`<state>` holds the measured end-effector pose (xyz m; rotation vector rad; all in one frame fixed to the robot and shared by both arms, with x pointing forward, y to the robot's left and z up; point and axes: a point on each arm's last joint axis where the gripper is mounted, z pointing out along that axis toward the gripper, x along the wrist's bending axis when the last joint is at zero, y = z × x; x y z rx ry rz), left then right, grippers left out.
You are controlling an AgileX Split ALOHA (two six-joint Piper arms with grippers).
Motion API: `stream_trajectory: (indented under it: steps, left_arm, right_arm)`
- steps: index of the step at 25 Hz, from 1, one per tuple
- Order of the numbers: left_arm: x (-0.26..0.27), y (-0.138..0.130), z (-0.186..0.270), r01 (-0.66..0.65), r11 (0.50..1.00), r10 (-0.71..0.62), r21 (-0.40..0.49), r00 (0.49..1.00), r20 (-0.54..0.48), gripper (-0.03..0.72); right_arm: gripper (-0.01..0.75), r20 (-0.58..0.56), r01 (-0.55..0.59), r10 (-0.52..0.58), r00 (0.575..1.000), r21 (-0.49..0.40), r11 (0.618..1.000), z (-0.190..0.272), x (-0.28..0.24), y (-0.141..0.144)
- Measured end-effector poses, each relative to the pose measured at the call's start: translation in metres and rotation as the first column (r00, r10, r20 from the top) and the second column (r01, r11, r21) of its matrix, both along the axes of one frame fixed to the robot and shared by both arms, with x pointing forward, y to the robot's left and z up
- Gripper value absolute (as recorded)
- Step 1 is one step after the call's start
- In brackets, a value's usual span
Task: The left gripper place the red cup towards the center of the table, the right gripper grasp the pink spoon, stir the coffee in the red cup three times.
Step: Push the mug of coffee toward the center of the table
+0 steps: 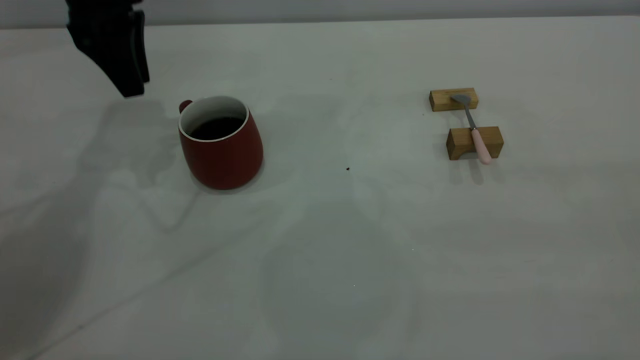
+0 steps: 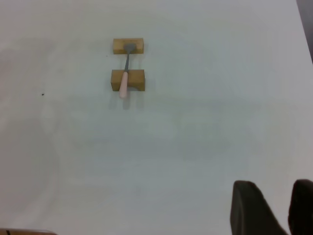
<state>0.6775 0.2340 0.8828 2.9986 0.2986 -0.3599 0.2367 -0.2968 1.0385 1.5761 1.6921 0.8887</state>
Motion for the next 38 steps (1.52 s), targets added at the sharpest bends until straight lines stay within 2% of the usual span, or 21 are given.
stream_trajectory:
  steps: [8,17,22,31,38]
  left_arm:
    - [-0.007,-0.002,-0.046,-0.060,0.998,0.064,0.034,0.991,-0.119,0.392]
    - [-0.015,-0.027,-0.068,-0.056,0.996,0.066,0.062,0.983,-0.171,0.392]
    - [-0.017,-0.043,-0.069,-0.040,0.996,0.051,0.081,0.988,-0.143,0.392]
    - [-0.019,-0.091,-0.073,0.027,0.998,-0.026,0.048,1.000,-0.009,0.392]
    - [-0.017,-0.120,-0.074,0.006,0.999,-0.002,-0.039,0.995,0.103,0.392]
  right_arm:
    - [0.237,0.000,0.000,0.000,1.000,0.000,1.000,0.000,0.000,0.000]
    - [0.237,0.000,0.000,0.000,1.000,0.000,1.000,0.000,0.000,0.000]
    - [0.237,0.000,-0.001,0.001,1.000,0.002,1.000,0.000,0.000,0.000]
    - [0.237,0.000,-0.001,0.001,1.000,0.002,1.000,0.000,0.000,0.000]
    - [0.237,0.000,-0.001,0.001,1.000,0.002,1.000,0.000,0.000,0.000]
